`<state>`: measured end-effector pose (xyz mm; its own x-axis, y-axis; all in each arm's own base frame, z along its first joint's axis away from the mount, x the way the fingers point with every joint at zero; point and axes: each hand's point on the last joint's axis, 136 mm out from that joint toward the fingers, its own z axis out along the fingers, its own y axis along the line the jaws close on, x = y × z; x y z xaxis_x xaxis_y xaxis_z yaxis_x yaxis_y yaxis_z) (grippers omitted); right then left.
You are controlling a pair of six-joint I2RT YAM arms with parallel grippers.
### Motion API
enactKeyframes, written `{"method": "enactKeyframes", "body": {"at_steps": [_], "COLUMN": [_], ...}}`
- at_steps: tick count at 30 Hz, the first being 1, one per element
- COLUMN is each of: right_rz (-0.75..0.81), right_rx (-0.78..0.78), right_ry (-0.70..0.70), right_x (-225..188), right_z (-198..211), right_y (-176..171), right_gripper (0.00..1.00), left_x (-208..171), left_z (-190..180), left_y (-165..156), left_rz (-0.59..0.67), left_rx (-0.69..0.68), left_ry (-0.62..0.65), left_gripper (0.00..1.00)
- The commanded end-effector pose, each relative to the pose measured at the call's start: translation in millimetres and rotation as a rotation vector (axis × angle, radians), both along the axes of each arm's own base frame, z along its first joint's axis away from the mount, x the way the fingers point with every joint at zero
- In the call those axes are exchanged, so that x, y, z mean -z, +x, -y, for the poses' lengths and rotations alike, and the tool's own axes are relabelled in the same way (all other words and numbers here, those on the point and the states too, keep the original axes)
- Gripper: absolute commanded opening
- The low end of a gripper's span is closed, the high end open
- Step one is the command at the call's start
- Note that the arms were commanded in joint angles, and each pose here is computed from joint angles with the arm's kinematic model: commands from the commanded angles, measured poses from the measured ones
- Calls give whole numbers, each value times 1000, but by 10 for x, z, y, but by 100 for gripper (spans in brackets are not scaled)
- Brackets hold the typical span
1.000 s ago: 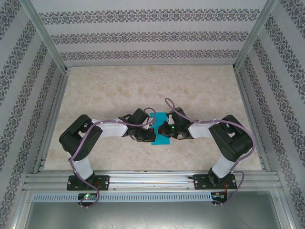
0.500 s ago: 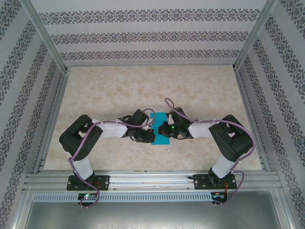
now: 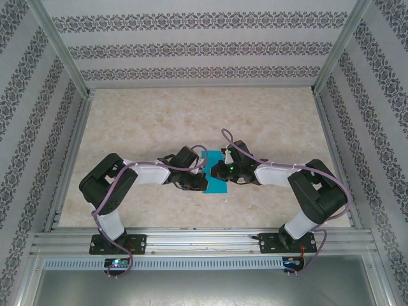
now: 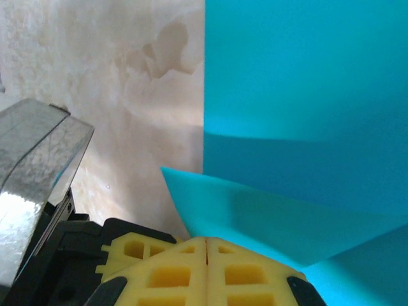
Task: Fold a paper plane with a square sheet of paper (fold left side to right side)
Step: Fold the triangle a second time at the center of the table.
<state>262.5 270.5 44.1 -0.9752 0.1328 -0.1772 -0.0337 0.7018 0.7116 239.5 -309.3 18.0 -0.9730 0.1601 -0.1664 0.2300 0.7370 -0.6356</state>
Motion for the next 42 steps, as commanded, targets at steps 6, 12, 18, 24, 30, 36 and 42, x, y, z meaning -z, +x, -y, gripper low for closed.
{"method": "enactKeyframes", "body": {"at_steps": [6, 12, 18, 24, 30, 36, 42], "right_rz": [-29, -55, -59, -47, -41, -33, -46], "right_rx": [-18, -6, 1, 22, 58, 98, 152], "right_ry": [-21, -66, -143, -145, -142, -159, -157], "right_x": [180, 348, 543, 552, 530, 509, 560], "right_z": [-101, -21, 165, 326, 499, 715, 955], "right_y": [-83, -135, -147, -67, 90, 276, 428], "right_gripper": [0, 0, 0, 0, 0, 0, 0], "left_x": [274, 300, 386, 477, 512, 524, 516], "left_z": [-152, -201, -295, -373, -407, -412, -404], "left_y": [-130, -137, -188, -251, -285, -287, -285], "left_rz": [-47, -64, -113, -141, -151, -151, -149], "left_rx": [-7, -32, -68, -93, -101, -101, -100], "left_ry": [95, 123, 176, 203, 210, 213, 207], "left_gripper": [2, 1, 0, 0, 0, 0, 0]}}
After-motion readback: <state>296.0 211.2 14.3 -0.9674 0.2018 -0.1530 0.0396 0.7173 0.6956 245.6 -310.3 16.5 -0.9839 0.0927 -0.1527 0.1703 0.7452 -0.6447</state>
